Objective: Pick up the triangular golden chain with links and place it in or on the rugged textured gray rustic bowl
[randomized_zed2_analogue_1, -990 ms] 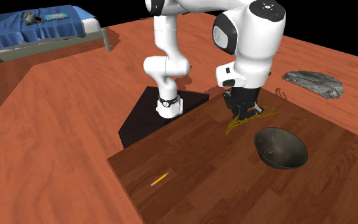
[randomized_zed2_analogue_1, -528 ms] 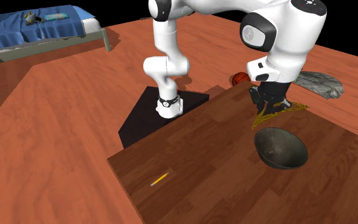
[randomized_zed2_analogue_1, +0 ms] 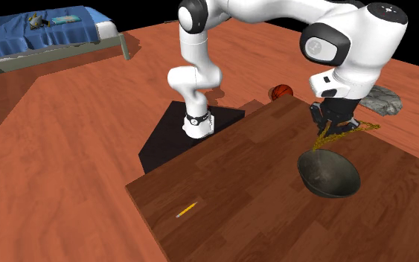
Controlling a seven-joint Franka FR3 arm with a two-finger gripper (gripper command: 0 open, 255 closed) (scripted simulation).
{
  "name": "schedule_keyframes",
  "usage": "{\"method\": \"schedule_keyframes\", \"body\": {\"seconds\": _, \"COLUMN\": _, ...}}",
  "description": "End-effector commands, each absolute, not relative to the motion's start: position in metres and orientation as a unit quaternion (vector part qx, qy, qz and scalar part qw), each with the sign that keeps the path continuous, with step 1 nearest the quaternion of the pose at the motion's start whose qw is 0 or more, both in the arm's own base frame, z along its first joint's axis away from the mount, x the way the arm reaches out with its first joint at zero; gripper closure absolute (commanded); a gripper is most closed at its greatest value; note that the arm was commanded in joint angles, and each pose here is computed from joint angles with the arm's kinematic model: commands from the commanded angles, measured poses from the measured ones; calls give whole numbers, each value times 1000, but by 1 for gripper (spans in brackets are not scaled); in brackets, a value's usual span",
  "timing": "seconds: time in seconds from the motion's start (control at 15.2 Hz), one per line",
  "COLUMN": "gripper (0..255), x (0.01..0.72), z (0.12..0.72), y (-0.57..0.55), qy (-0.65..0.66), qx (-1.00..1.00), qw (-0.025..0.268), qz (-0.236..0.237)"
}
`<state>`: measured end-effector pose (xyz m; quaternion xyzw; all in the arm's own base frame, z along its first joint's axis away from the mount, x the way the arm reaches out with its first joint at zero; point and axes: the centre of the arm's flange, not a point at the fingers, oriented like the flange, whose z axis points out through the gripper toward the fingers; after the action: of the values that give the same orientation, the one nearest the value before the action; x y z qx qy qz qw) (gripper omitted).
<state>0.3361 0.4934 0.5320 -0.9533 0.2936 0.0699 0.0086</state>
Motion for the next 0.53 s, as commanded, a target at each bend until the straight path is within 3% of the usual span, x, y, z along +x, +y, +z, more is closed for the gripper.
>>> {"method": "schedule_keyframes", "body": {"seconds": 0.0, "gripper": 255, "x": 336, "z": 522, "y": 494, "qy": 294, "qx": -953, "qw": 9, "qz": 70}}
{"method": "schedule_keyframes", "body": {"seconds": 0.46, "gripper": 255, "x": 336, "z": 485, "y": 494, "qy": 294, "qx": -953, "qw": 9, "qz": 70}}
